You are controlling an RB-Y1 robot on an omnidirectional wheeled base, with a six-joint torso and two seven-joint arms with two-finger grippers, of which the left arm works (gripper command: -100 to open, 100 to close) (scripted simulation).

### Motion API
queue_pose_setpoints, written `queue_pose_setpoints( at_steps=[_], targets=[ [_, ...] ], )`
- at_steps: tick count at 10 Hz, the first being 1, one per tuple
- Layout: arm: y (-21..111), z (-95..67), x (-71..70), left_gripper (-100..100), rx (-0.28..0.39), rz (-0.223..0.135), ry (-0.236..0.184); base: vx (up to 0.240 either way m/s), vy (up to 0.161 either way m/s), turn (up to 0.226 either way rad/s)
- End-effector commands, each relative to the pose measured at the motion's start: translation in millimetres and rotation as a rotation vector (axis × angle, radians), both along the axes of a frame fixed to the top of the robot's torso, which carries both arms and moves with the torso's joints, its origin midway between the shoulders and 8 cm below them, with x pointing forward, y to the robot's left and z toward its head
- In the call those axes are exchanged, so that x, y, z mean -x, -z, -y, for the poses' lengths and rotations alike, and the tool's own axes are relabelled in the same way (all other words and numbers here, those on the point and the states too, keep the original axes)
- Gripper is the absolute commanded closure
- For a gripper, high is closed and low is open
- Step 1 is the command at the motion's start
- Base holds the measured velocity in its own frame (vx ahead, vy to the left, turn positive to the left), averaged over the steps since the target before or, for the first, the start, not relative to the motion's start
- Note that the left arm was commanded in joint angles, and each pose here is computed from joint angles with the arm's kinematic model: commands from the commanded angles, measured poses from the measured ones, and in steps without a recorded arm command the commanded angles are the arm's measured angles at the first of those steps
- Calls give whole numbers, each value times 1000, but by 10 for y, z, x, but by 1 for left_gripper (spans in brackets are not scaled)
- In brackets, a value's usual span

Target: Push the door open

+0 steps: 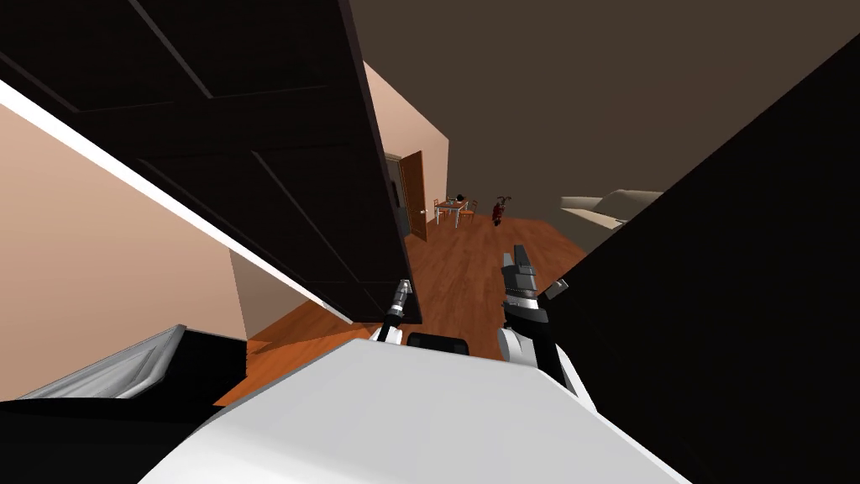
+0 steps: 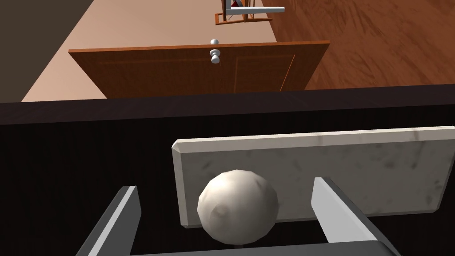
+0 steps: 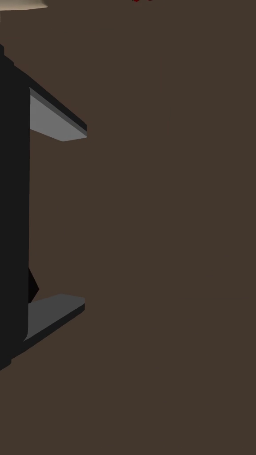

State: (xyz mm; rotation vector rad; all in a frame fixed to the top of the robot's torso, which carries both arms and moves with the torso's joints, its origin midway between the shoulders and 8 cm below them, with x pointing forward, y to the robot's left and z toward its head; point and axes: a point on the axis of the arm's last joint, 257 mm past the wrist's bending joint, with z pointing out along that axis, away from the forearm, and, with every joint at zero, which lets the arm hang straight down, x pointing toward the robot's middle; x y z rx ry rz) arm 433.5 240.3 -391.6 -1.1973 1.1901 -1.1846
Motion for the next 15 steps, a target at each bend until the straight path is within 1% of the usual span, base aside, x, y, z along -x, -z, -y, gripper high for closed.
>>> queue_pose_setpoints(
  at_steps=[1,6,7,10,15],
  targets=[
    [1,-3,-5,100,-1,-1,0,-17,-4,-8],
    [1,-3,-5,100,-1,-1,0,-12,1,-3],
    [20,-84,0,100,-7,-7,-12,86,3,15],
    [15,-243,-6,100,-17,-8,-39,177,-50,50],
    [-6,-610,-12,100,-31,-7,-110,201,-37,45]
  ],
)
